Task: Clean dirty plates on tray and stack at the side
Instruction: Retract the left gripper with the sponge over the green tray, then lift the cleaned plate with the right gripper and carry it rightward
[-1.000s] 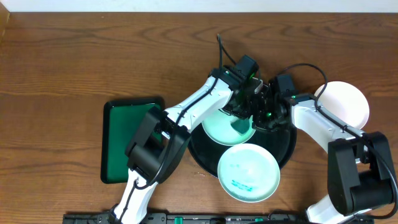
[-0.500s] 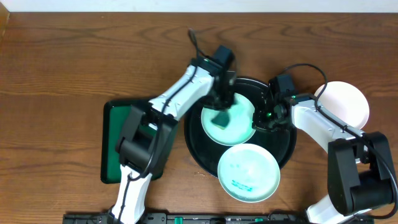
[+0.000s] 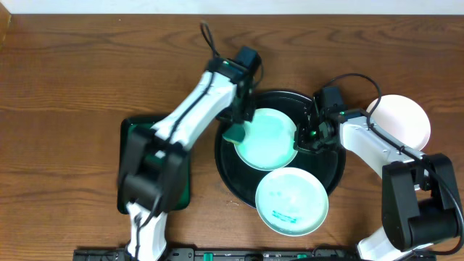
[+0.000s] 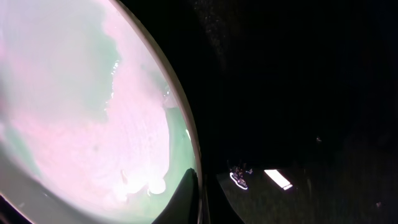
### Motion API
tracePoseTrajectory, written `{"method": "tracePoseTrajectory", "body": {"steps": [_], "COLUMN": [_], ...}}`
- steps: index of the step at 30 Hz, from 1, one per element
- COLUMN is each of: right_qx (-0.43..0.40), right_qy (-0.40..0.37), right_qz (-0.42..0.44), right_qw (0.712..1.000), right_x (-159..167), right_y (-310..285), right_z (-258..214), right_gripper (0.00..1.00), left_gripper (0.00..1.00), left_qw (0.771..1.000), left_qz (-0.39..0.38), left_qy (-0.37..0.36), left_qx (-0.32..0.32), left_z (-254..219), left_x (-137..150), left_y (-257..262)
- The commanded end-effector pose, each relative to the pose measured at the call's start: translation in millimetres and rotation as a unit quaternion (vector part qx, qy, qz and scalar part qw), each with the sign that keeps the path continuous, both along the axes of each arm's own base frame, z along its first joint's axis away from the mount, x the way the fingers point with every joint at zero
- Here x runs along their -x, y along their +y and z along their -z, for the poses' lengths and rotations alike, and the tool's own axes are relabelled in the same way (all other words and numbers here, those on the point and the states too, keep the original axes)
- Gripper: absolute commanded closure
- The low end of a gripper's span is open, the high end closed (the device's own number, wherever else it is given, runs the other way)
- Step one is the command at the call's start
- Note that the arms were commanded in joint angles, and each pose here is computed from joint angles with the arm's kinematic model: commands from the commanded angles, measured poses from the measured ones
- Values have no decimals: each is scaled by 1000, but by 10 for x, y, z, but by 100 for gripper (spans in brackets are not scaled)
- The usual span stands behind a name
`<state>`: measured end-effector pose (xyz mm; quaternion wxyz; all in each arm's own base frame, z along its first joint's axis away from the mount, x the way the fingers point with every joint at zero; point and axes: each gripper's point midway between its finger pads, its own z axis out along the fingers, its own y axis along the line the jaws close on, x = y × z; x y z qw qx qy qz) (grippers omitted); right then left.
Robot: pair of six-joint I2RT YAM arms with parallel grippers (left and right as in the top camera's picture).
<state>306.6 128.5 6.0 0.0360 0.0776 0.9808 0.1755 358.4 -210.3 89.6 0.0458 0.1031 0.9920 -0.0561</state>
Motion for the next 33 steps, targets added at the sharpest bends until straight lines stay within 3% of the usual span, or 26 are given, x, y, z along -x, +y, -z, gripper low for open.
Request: {"method": "tracePoseTrajectory", "body": {"steps": [1, 5, 9, 18, 24, 33], "right_qx": [27, 26, 27, 78, 134, 274], "right_qy": [7, 2, -16, -115, -172, -221], "right_qz": [-8, -11, -36, -124, -154, -223], "right_qw": [1000, 1000, 999, 983, 964, 909], "right_x": [60, 44, -19, -534, -678, -567], "right_y": [-110, -107, -92, -78, 0, 1], "right_z": [98, 96, 58, -669, -1137, -1442], "right_gripper": [99, 99, 99, 99, 99, 99], "left_gripper": [93, 93, 93, 92, 93, 93], "left_qw": [996, 993, 988, 968, 966, 965], "left_qz": [-32, -64, -125, -232, -241, -242], "left_qy": [-78, -94, -57, 26, 61, 81], "left_qx": [-16, -40, -70, -87, -75, -66], "left_z": [-644, -972, -1013, -858, -670, -417], "left_x": [-12, 161, 323, 483, 577, 641], "left_y": [267, 570, 981, 1745, 1879, 1858]}}
